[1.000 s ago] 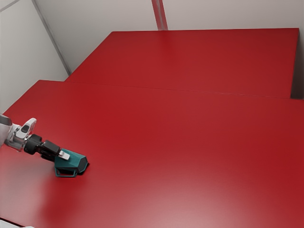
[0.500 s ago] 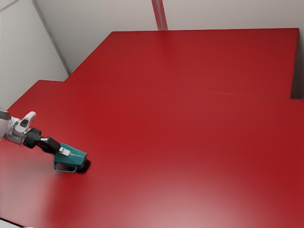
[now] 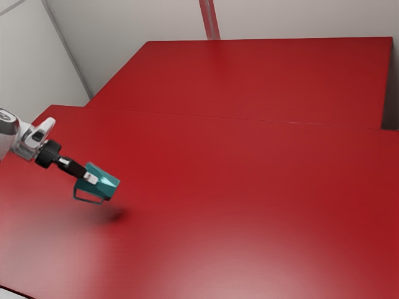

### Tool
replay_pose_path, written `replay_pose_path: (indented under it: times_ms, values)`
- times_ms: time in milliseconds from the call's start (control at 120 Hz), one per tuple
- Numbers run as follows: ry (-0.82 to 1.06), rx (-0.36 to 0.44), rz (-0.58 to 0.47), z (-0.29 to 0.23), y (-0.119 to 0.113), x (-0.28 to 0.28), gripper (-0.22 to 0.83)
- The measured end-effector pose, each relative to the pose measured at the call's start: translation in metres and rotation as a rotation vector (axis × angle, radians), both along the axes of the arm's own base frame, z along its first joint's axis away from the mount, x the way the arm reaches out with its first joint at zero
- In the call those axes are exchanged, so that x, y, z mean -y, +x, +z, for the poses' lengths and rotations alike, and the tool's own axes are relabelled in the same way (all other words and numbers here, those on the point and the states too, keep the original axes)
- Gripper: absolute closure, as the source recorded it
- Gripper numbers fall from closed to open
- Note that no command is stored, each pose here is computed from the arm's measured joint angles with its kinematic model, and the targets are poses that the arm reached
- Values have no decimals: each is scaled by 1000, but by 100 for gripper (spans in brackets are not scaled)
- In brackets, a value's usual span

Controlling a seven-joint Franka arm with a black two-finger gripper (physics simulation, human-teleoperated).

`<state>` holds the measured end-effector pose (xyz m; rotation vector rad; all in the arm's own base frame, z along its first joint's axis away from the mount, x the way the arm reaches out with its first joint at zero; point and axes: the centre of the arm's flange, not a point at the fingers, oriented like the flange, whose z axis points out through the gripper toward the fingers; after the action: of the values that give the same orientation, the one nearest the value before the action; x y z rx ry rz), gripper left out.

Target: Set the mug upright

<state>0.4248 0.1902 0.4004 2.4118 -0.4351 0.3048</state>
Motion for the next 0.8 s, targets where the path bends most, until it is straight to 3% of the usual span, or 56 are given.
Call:
replay_pose_path:
  times_ms: [325, 800]
  values:
    - [235, -18, -130, 15, 25, 51, 78]
    - [536, -23, -126, 51, 31, 92, 78]
